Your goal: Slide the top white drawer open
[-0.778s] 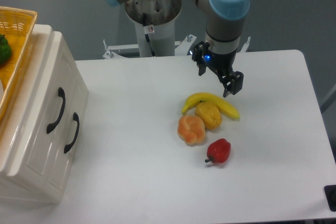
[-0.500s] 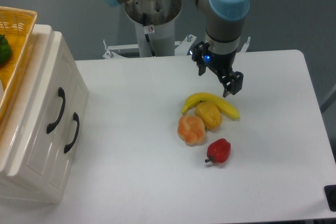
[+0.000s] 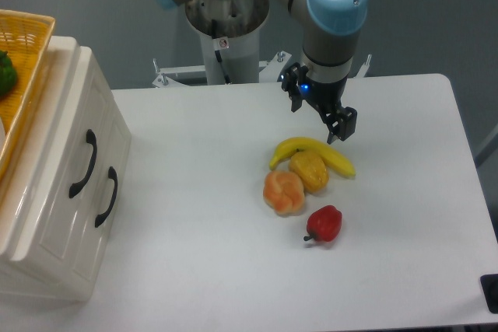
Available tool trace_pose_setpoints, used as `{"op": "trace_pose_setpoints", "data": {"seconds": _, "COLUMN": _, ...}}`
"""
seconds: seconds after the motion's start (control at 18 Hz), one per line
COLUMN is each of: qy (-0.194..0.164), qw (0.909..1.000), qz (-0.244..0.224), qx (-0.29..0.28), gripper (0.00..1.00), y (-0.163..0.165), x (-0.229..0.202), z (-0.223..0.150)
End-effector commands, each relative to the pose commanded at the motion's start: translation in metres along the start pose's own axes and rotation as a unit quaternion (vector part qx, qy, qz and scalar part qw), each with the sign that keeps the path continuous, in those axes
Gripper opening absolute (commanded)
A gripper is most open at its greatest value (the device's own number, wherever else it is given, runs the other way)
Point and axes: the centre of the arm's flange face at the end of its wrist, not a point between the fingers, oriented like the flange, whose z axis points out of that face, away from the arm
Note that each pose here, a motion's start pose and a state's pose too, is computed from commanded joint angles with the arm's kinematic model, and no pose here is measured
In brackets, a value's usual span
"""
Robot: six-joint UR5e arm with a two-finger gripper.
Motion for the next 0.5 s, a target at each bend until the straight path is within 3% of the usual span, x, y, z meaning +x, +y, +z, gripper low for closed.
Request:
{"op": "trace_pose_setpoints", "data": {"seconds": 0.22, "qy": 0.006, "qw": 0.9995, "qz": -0.031, "qx": 0.000, "gripper": 1.00, "y": -0.003, "x": 0.006, "z": 0.004}}
{"op": "trace_pose_setpoints", "data": {"seconds": 0.5, "qy": 0.007, "qw": 0.9993, "qz": -0.036, "qx": -0.002, "gripper": 1.00, "y": -0.015, "x": 0.010, "z": 0.011}}
